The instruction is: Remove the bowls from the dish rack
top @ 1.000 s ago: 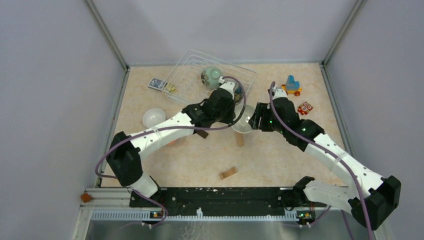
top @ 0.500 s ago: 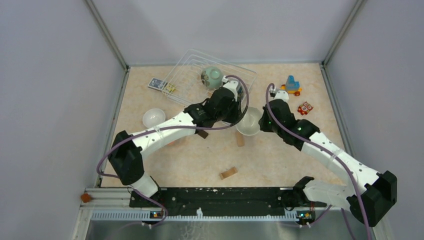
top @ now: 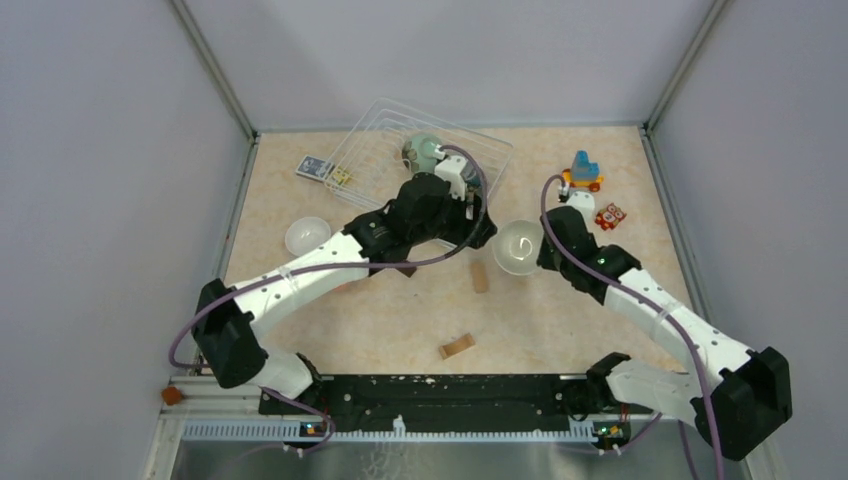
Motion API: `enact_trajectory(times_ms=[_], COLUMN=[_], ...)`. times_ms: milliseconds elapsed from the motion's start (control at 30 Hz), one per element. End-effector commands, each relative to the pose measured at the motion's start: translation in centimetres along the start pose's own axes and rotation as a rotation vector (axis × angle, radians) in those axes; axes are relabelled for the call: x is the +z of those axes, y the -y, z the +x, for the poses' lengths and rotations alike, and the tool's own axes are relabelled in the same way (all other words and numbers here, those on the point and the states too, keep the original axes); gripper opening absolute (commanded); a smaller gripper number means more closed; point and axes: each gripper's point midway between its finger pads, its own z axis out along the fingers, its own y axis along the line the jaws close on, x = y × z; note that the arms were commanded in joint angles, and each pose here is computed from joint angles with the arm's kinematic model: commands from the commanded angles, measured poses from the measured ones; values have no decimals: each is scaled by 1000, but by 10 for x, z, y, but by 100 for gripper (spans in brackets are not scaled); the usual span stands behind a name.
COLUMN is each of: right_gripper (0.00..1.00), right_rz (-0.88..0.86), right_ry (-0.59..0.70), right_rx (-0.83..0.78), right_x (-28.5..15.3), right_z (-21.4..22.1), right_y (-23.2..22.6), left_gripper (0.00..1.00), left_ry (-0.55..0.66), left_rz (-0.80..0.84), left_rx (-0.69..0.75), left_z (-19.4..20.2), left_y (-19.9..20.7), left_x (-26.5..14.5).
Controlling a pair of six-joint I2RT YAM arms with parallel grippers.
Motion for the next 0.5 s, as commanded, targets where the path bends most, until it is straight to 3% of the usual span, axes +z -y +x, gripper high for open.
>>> enact_trajectory(times_ms=[0, 100, 467], right_gripper=[0, 0, 0], right_rz=[-27, -2, 102], right_ry=[81, 84, -52], right_rx=[144, 174, 280], right_x=[12, 24, 93], right_z=[-33, -38, -41], right_y=[5, 17, 52], left_gripper=[84, 98, 99], left_ry=[148, 181, 202], left_rz=[7, -47, -144], left_rx=[25, 20, 8], left_z=[-37, -43, -47], left_y=[2, -11, -52], left_x=[-30, -44, -74])
